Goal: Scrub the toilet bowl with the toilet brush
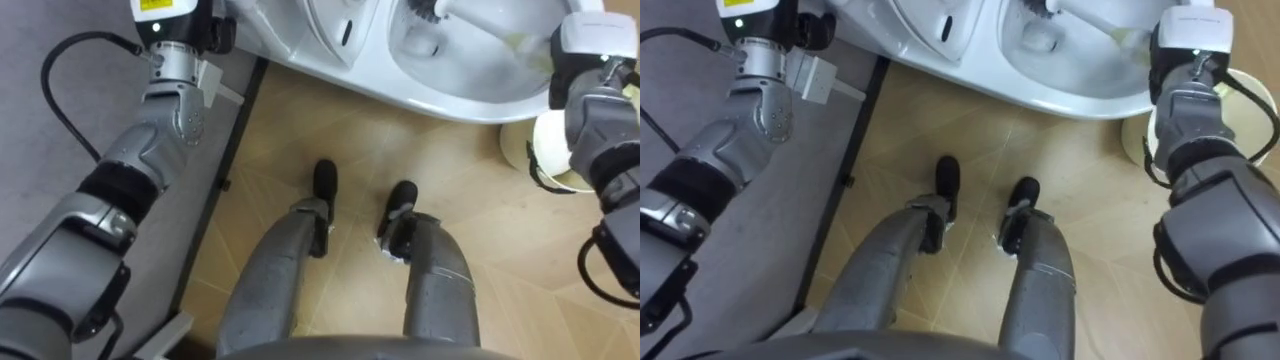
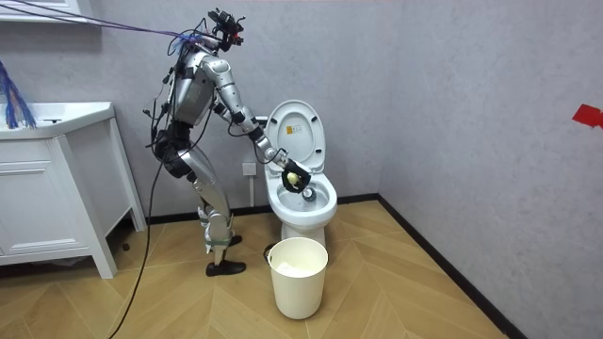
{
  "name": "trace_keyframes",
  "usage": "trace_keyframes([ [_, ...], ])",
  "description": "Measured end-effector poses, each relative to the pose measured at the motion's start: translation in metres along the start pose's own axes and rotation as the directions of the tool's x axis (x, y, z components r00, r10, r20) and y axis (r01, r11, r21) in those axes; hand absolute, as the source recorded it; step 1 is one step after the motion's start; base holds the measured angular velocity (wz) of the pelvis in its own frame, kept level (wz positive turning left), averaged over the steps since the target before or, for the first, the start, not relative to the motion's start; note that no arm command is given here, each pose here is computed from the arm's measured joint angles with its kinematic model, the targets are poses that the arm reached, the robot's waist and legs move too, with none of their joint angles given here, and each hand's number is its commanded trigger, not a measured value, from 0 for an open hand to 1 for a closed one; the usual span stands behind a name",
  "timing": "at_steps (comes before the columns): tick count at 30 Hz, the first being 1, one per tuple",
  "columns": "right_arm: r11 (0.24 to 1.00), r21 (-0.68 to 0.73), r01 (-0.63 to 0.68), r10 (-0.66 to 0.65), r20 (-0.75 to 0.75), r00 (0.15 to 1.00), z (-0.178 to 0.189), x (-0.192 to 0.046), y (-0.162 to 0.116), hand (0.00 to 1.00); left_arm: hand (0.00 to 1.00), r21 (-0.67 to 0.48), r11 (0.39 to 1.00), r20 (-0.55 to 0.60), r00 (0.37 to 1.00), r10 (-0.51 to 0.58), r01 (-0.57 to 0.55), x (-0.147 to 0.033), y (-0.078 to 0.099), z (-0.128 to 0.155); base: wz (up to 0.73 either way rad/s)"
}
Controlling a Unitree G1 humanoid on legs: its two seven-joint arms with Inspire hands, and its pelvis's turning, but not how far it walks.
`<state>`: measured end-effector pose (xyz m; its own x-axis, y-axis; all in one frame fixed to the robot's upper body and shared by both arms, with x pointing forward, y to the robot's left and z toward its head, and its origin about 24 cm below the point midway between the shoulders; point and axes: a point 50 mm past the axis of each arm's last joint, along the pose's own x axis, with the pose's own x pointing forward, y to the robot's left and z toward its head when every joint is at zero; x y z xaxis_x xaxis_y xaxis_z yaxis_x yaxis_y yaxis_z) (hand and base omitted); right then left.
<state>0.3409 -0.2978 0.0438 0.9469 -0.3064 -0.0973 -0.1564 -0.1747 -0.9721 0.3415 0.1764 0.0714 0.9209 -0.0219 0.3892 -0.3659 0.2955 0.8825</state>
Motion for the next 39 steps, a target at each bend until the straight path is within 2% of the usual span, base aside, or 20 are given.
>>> trace_keyframes([
  [7, 0.999, -0.024, -0.023, 0.024, 0.025, 0.999, 0.006, -0.007, 0.013, 1.00, 0.00, 0.018, 1.000, 0.009, 1.000, -0.018, 0.018, 0.001, -0.002, 0.000, -0.03],
  [10, 0.990, -0.097, -0.101, 0.108, 0.069, 0.992, 0.018, -0.019, 0.037, 1.00, 0.00, 0.038, 0.996, 0.012, 0.997, -0.076, 0.076, -0.003, -0.008, 0.000, -0.09],
  [13, 0.973, -0.132, -0.189, 0.195, 0.037, 0.980, 0.013, -0.035, 0.064, 1.00, 0.00, 0.004, 0.992, 0.007, 0.992, -0.123, 0.123, -0.009, -0.019, 0.010, -0.07],
  [17, 0.956, -0.144, -0.257, 0.263, 0.019, 0.965, 0.011, -0.052, 0.087, 1.00, 0.00, -0.032, 0.978, -0.042, 0.977, -0.208, 0.207, -0.031, -0.035, 0.006, -0.08],
  [22, 0.927, -0.185, -0.325, 0.335, 0.023, 0.942, 0.008, -0.076, 0.115, 1.00, 0.00, -0.048, 0.949, -0.070, 0.947, -0.314, 0.311, -0.050, -0.046, -0.002, -0.01],
  [25, 0.906, -0.231, -0.356, 0.374, 0.040, 0.926, 0.007, -0.092, 0.131, 1.00, 0.00, -0.055, 0.926, -0.109, 0.920, -0.377, 0.373, -0.073, -0.056, -0.011, 0.00],
  [27, 0.882, -0.267, -0.388, 0.416, 0.053, 0.908, 0.005, -0.110, 0.146, 1.00, 0.00, -0.064, 0.903, -0.145, 0.891, -0.430, 0.425, -0.097, -0.064, -0.019, -0.02],
  [28, 0.874, -0.273, -0.401, 0.430, 0.050, 0.902, 0.003, -0.115, 0.150, 1.00, 0.00, -0.064, 0.896, -0.151, 0.883, -0.443, 0.439, -0.102, -0.065, -0.020, -0.04],
  [30, 0.844, -0.290, -0.451, 0.480, 0.034, 0.877, -0.005, -0.134, 0.165, 1.00, 0.00, -0.028, 0.861, -0.166, 0.847, -0.505, 0.508, -0.124, -0.071, -0.025, 0.03],
  [34, 0.807, -0.296, -0.510, 0.541, 0.027, 0.840, -0.010, -0.158, 0.180, 1.00, 0.00, -0.021, 0.822, -0.176, 0.807, -0.564, 0.569, -0.147, -0.075, -0.028, 0.09],
  [39, 0.757, -0.256, -0.601, 0.619, -0.010, 0.785, -0.018, -0.185, 0.196, 1.00, 0.00, -0.040, 0.786, -0.226, 0.761, -0.608, 0.617, -0.186, -0.074, -0.037, 0.01],
])
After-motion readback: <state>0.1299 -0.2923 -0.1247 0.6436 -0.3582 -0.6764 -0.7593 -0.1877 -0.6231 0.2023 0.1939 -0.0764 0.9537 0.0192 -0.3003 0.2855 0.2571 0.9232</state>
